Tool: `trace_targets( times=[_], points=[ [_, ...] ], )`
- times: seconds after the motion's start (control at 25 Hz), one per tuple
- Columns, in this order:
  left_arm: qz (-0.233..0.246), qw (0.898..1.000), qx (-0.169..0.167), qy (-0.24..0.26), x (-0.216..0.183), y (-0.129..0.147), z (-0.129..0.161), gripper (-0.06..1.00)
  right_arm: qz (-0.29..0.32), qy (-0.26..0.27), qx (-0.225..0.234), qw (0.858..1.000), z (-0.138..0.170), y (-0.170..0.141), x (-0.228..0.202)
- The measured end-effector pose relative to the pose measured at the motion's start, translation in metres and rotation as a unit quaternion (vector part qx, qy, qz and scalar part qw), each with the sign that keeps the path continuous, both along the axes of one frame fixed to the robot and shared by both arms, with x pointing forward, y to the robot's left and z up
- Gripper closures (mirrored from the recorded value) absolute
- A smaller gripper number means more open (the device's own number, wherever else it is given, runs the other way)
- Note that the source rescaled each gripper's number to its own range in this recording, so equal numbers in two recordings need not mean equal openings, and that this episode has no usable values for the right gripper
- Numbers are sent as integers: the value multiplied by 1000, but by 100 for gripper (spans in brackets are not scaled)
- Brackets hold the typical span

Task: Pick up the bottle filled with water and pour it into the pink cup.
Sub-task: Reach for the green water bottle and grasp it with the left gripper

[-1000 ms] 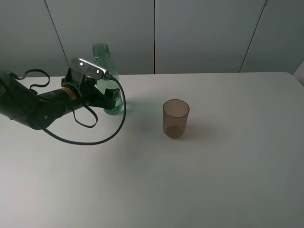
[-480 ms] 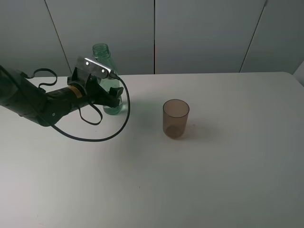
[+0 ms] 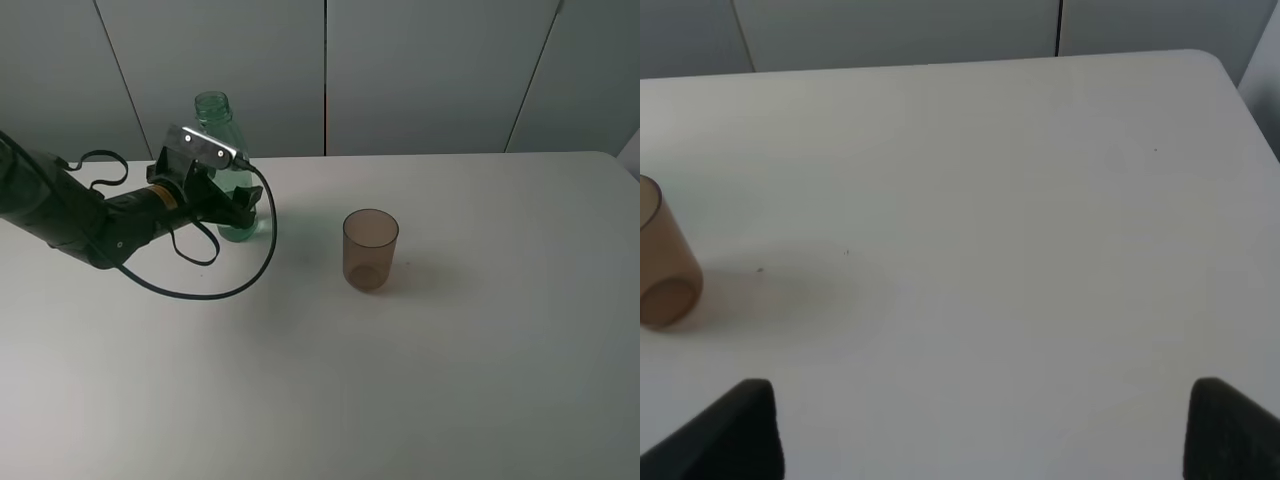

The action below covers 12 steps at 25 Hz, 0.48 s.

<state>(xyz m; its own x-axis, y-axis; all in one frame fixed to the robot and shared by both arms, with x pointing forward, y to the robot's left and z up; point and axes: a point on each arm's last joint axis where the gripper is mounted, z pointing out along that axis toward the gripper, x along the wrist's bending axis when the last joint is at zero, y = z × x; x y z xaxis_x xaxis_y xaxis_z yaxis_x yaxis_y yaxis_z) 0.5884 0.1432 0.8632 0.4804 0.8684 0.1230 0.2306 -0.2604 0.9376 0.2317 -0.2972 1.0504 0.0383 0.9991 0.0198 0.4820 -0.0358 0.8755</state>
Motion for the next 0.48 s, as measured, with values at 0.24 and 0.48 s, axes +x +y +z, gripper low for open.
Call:
trace_targets(
  times=[0.24,0.48],
  points=[
    [-4,1000,-2,-1,1,-1,1,0,0,0,0,1000,0,0,0],
    [-4,1000,-6,1,1,-1,1,0,0,0,0,1000,0,0,0]
  ],
)
